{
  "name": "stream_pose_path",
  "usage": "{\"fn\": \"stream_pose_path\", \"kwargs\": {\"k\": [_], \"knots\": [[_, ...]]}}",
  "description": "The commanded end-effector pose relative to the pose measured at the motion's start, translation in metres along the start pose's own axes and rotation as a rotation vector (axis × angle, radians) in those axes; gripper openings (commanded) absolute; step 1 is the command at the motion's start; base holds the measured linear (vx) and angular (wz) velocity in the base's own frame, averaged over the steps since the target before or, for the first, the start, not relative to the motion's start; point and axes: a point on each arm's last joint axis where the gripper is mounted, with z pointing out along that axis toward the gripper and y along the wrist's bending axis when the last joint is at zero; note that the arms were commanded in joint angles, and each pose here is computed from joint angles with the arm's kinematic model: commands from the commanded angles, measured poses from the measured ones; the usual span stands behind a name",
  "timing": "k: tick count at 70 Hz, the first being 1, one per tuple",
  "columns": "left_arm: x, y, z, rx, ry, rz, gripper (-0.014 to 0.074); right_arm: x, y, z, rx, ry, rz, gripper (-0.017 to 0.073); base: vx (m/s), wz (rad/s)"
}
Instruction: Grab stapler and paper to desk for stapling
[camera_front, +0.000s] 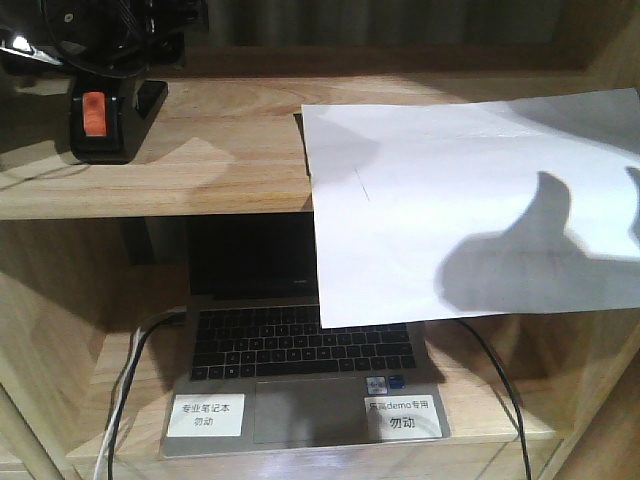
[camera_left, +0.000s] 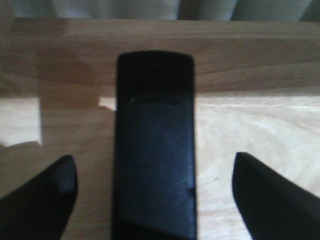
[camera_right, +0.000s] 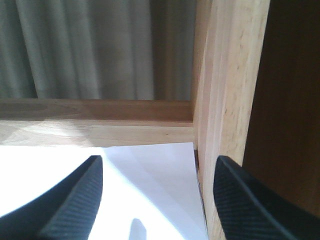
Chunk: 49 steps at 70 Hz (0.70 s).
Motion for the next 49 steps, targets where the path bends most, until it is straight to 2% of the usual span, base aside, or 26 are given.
{"fn": "stream_pose_path", "kwargs": {"k": [1, 15, 26, 41, 49], "knots": [[-0.0137, 0.0049, -0.0247, 0.048, -0.125, -0.027, 0.0546, -0.0136, -0.0010, -0.0034, 0.014, -0.091, -0.005, 0.0452, 0.00, 0.00], [-0.0127, 0.0033, -0.0218, 0.051, -0.113, -0.026, 0.0461, -0.0136, -0.0010, -0.0034, 0.014, -0.091, -0.005, 0.0452, 0.00, 0.00], [-0.0122, 0.0035, -0.0210, 0.045, -0.106, -0.026, 0.0325, -0.0136, -0.0010, -0.0034, 0.014, -0.091, -0.005, 0.0452, 0.00, 0.00], [-0.0122, 0.0035, -0.0210, 0.046, -0.107, -0.021, 0.0003, -0.0136, -0.0010, -0.0034, 0.014, -0.091, -0.005, 0.0452, 0.00, 0.00], [-0.0129, 0.0039, -0.0231, 0.050, -0.116, -0.020, -0.0008, -0.0136, -0.0010, -0.0034, 0.014, -0.091, -0.005, 0.0452, 0.00, 0.00]]}}
